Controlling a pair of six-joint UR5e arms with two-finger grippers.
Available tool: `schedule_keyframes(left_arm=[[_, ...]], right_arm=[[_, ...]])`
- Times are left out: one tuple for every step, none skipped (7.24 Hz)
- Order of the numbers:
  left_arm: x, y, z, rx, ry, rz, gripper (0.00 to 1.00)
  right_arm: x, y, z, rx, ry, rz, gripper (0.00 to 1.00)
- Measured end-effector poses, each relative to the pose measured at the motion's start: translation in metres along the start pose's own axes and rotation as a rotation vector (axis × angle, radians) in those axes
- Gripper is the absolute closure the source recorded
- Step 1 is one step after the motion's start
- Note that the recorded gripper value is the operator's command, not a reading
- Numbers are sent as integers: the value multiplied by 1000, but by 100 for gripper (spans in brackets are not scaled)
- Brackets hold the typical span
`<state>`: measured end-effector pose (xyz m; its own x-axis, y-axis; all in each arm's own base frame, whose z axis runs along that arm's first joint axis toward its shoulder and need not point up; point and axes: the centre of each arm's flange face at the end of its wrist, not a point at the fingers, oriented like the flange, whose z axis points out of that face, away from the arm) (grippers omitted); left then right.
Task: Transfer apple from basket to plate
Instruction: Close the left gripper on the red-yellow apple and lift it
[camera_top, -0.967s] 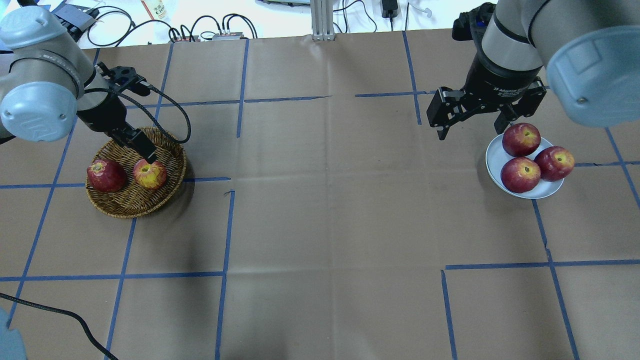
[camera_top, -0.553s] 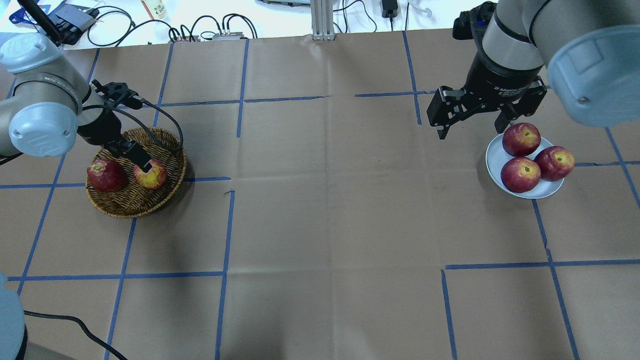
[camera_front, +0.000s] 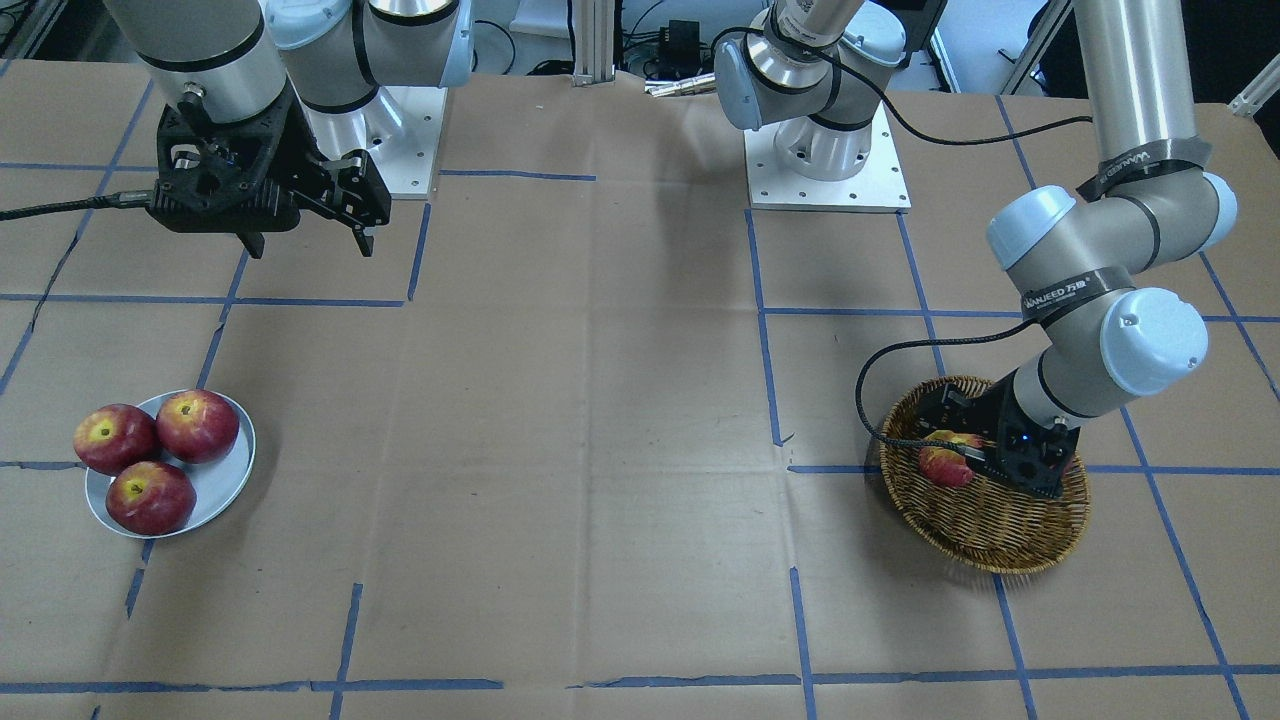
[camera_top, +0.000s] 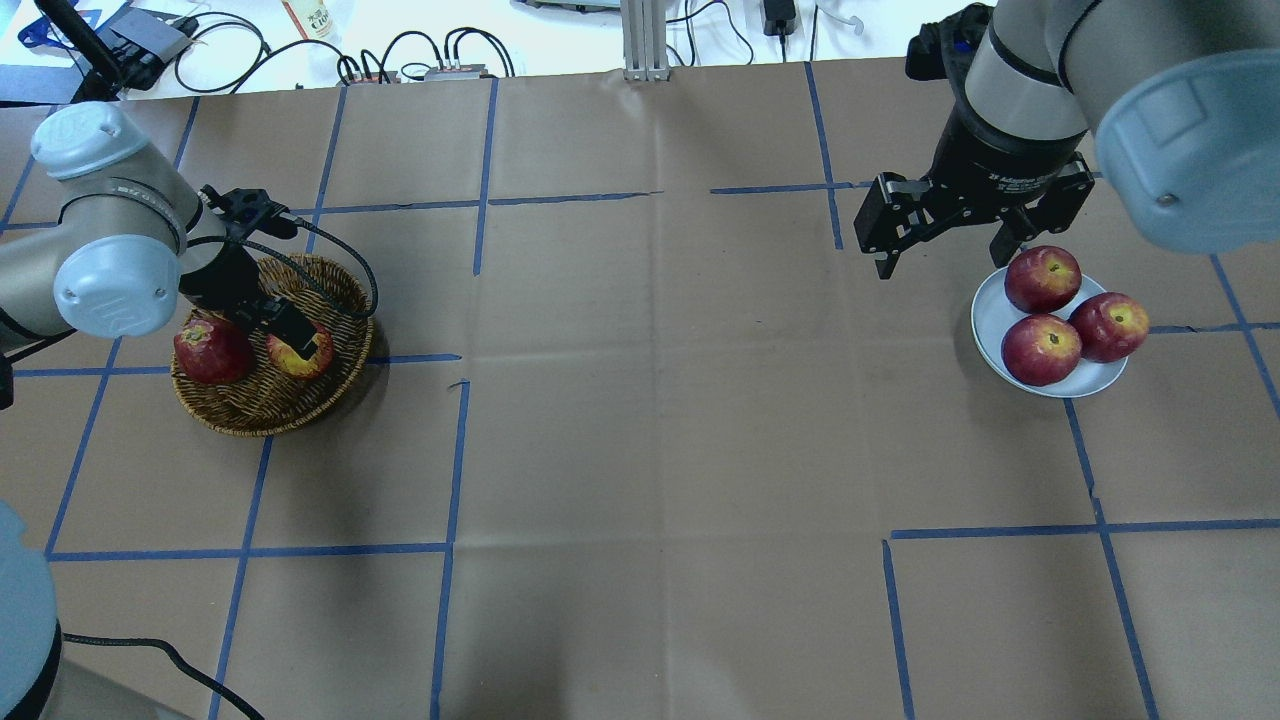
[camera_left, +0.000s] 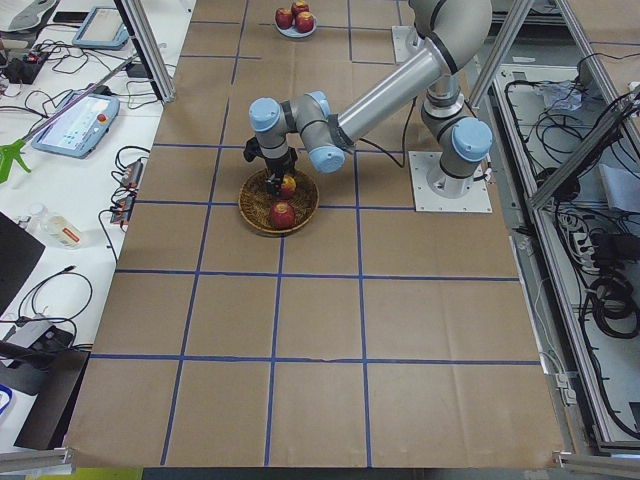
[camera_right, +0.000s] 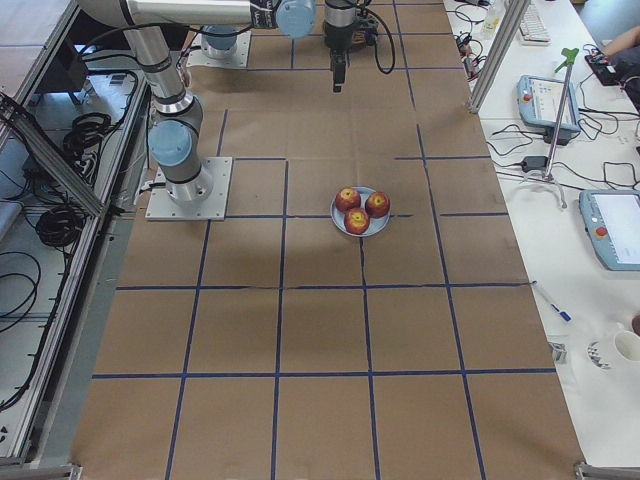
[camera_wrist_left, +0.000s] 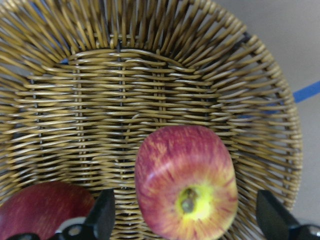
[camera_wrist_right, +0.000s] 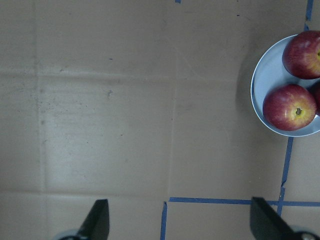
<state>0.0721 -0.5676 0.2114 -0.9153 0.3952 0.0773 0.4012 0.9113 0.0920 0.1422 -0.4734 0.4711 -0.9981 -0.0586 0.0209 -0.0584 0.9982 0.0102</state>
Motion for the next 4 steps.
schedule_keyframes(left_arm=[[-1, -2, 6, -2, 5, -15, 16], [-2, -4, 11, -1, 6, -23, 35], [-4, -7, 16, -1, 5, -31, 48], [-4, -8, 18, 0, 3, -38, 57]], right_arm=[[0, 0, 1, -2, 0, 0, 0], [0, -1, 1, -3, 0, 0, 0], [0, -1, 2, -5, 1, -1, 0], [0, -2, 3, -7, 0, -1, 0]])
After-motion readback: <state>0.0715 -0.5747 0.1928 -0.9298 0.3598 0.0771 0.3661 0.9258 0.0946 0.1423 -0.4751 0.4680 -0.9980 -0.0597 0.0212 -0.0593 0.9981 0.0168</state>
